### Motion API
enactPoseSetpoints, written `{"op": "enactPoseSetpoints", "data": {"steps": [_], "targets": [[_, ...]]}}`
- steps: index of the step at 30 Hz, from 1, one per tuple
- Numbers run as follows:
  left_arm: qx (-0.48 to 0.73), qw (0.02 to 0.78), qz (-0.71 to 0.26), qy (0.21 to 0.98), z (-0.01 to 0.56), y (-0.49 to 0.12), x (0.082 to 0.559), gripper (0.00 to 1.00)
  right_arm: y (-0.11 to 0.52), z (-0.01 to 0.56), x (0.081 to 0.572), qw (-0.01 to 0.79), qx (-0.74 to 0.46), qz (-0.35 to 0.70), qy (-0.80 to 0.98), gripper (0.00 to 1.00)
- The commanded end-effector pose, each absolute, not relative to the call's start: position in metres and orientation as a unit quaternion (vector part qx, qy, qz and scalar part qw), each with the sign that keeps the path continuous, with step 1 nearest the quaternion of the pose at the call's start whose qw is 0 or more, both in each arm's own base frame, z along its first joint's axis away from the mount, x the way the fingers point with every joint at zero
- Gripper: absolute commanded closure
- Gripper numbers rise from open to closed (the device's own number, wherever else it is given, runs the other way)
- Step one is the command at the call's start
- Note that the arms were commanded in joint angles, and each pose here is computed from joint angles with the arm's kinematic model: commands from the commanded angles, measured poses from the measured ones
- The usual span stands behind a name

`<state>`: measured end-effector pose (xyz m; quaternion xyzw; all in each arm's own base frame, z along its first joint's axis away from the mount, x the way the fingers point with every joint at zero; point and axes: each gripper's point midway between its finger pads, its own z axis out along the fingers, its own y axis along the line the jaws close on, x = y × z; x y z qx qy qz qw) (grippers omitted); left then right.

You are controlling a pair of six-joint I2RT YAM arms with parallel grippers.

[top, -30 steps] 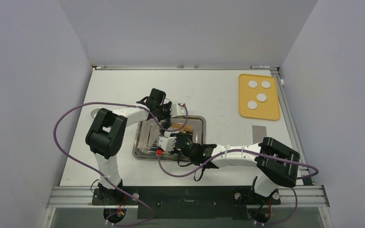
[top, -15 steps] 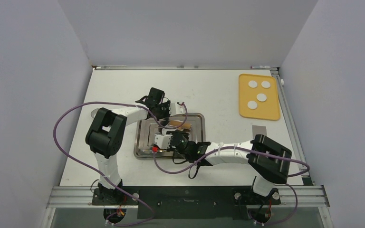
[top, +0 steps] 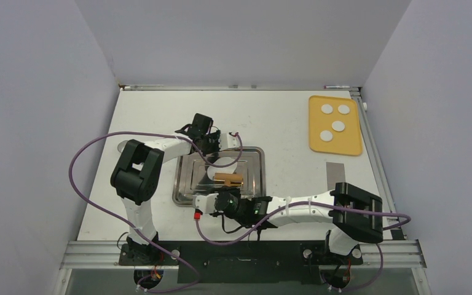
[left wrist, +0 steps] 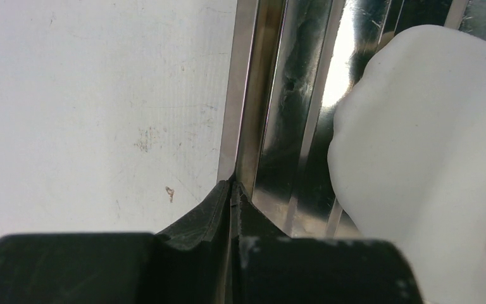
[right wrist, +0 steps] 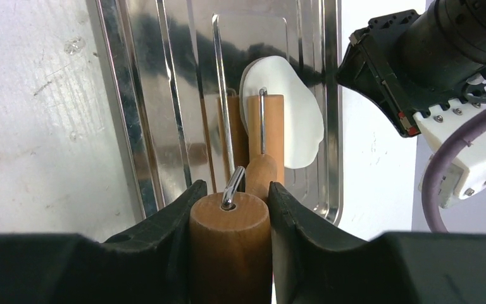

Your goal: Roll out the dumpling wrappers from the dough

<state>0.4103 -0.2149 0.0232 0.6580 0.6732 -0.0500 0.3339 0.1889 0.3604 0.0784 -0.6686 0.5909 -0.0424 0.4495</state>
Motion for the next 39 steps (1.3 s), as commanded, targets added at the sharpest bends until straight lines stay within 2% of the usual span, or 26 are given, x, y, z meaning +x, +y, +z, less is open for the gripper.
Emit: {"op": "enactPoseSetpoints", "data": {"steps": [1, 8, 11, 16, 23, 26, 30, 32, 36, 39], "targets": [[0.662, 0.224, -0.094, 0.709, -0.025, -0.195, 0.359, 1.00, 0.327, 0.043, 0.152, 0.333, -0.692, 0.007, 0.640, 0.92], [0.662, 0.224, -0.094, 0.709, -0.024, -0.196, 0.359, 1.00, 0.357, 0.177, 0.205, 0.527, -0.607, -0.049, 0.593, 0.92], [0.662, 0.223, -0.094, 0.710, -0.025, -0.195, 0.359, 1.00, 0.372, 0.192, 0.216, 0.556, -0.608, -0.069, 0.562, 0.92], [0.661, 0.222, -0.094, 0.710, -0.025, -0.195, 0.359, 1.00, 0.390, 0.167, 0.234, 0.542, -0.639, -0.100, 0.537, 0.92], [0.662, 0.222, -0.094, 0.710, -0.025, -0.195, 0.358, 1.00, 0.378, 0.101, 0.257, 0.491, -0.664, -0.158, 0.541, 0.92], [0.662, 0.222, -0.095, 0.710, -0.025, -0.195, 0.358, 1.00, 0.371, 0.068, 0.234, 0.446, -0.699, -0.144, 0.540, 0.92], [0.662, 0.223, -0.094, 0.709, -0.025, -0.195, 0.358, 1.00, 0.367, 0.036, 0.180, 0.376, -0.740, -0.041, 0.556, 0.92], [0.662, 0.222, -0.095, 0.709, -0.025, -0.195, 0.358, 1.00, 0.365, 0.033, 0.171, 0.373, -0.733, -0.009, 0.569, 0.92], [0.662, 0.222, -0.094, 0.710, -0.025, -0.195, 0.358, 1.00, 0.359, 0.037, 0.211, 0.397, -0.688, -0.013, 0.608, 0.92], [0.662, 0.222, -0.095, 0.709, -0.025, -0.195, 0.358, 1.00, 0.349, 0.038, 0.247, 0.405, -0.668, -0.062, 0.621, 0.92]]}}
